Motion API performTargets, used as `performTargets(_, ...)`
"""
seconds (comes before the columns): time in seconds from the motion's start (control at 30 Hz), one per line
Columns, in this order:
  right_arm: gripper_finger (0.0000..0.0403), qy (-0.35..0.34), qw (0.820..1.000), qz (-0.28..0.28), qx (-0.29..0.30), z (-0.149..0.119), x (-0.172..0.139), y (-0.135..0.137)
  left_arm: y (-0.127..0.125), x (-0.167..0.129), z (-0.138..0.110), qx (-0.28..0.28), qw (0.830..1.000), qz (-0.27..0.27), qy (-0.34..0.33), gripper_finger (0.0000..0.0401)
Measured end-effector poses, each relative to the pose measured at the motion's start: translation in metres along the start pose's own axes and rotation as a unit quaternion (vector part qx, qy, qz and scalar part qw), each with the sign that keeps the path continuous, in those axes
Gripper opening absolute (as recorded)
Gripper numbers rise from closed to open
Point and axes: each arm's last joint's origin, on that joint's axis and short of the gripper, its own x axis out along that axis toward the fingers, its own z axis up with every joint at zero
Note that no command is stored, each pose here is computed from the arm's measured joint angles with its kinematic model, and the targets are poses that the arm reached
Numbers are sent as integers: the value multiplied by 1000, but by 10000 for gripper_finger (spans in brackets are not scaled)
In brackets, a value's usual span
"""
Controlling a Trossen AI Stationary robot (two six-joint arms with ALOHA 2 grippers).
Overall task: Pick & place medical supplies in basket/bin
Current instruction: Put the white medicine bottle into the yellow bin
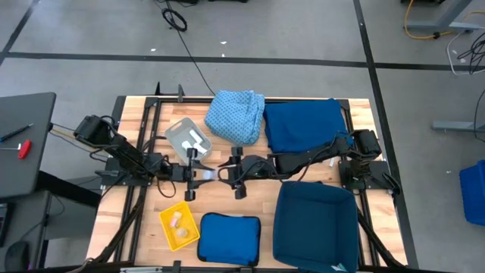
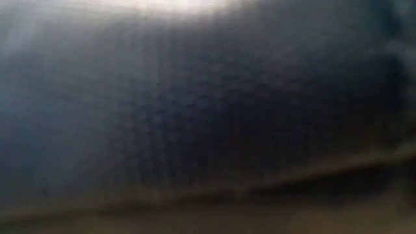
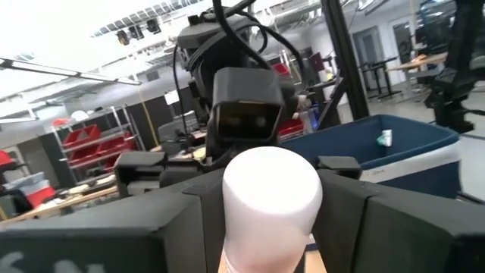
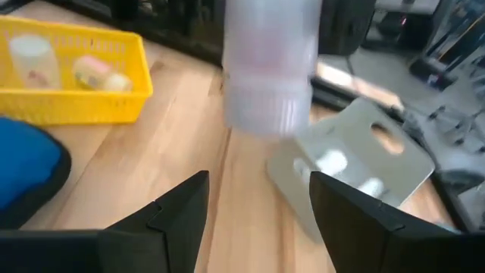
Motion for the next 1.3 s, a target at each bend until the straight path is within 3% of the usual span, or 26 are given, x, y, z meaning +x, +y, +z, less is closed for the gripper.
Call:
performTargets(0.53,237,119,992,34,37,-23,-3,7,-38,-13,-4,-46,989,-133,56,148)
performTargets(0.77,237,160,985,49,43,-31,-5,10,-57,-24,-10,-85,971,-187,123,148)
performTargets(1.3,237,178,981,52,53,-34,-7,10,-88,-50,-7,-173,927,-271,193,148)
